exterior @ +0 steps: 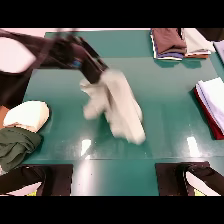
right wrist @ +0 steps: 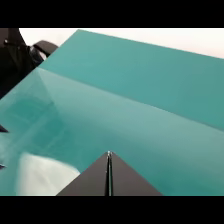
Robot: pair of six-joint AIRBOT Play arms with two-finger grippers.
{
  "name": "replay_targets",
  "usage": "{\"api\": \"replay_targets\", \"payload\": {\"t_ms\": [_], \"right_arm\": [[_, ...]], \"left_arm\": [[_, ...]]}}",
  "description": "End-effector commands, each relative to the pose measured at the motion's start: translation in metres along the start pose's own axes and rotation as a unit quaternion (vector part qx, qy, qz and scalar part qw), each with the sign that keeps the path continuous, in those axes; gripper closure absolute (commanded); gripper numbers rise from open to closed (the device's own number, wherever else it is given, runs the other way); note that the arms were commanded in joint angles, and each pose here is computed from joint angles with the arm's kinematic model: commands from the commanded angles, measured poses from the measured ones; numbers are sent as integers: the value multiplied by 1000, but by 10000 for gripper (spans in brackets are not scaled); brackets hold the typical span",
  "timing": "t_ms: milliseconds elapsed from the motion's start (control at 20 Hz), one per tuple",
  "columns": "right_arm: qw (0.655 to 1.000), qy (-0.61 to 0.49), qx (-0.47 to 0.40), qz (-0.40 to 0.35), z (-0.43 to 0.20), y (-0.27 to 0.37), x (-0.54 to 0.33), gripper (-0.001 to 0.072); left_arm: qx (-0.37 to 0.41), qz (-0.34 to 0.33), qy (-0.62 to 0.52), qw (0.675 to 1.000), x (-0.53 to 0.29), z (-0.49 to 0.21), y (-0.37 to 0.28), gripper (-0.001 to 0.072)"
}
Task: Fold the shirts.
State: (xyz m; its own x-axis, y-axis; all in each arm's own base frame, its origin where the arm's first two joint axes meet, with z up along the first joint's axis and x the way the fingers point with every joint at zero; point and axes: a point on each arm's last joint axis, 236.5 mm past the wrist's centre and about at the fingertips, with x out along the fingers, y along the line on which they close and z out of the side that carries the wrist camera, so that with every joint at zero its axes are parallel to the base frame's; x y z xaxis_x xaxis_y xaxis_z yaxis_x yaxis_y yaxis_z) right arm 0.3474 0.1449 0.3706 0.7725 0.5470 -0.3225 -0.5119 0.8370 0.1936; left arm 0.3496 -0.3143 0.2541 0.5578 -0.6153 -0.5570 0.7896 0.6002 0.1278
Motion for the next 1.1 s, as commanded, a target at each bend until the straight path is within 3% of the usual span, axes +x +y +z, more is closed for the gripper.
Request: {"api": "replay_targets", "payload": {"t_ms": [0,100,200,350,550,1050], "right_arm": [[999,36,-5,11,-10,5,-1,692],[999,43,-5,12,-14,6,-1,692],[999,46,-5,13,-15,6,-1,692],[999,46,-5,13,-15,6,-1,693],[999,46,-5,13,-15,6,-1,692],[998,52,2,18,-18,9,-2,692]], "left_arm": [[-82,4,59,995,36,-34,10,153],[-175,24,106,979,34,-74,45,152],[-245,2,150,958,41,-120,51,150],[-329,-39,203,921,68,-192,25,150],[-409,-46,235,880,98,-276,-9,151],[-407,-76,236,879,135,-293,-66,176]]}}
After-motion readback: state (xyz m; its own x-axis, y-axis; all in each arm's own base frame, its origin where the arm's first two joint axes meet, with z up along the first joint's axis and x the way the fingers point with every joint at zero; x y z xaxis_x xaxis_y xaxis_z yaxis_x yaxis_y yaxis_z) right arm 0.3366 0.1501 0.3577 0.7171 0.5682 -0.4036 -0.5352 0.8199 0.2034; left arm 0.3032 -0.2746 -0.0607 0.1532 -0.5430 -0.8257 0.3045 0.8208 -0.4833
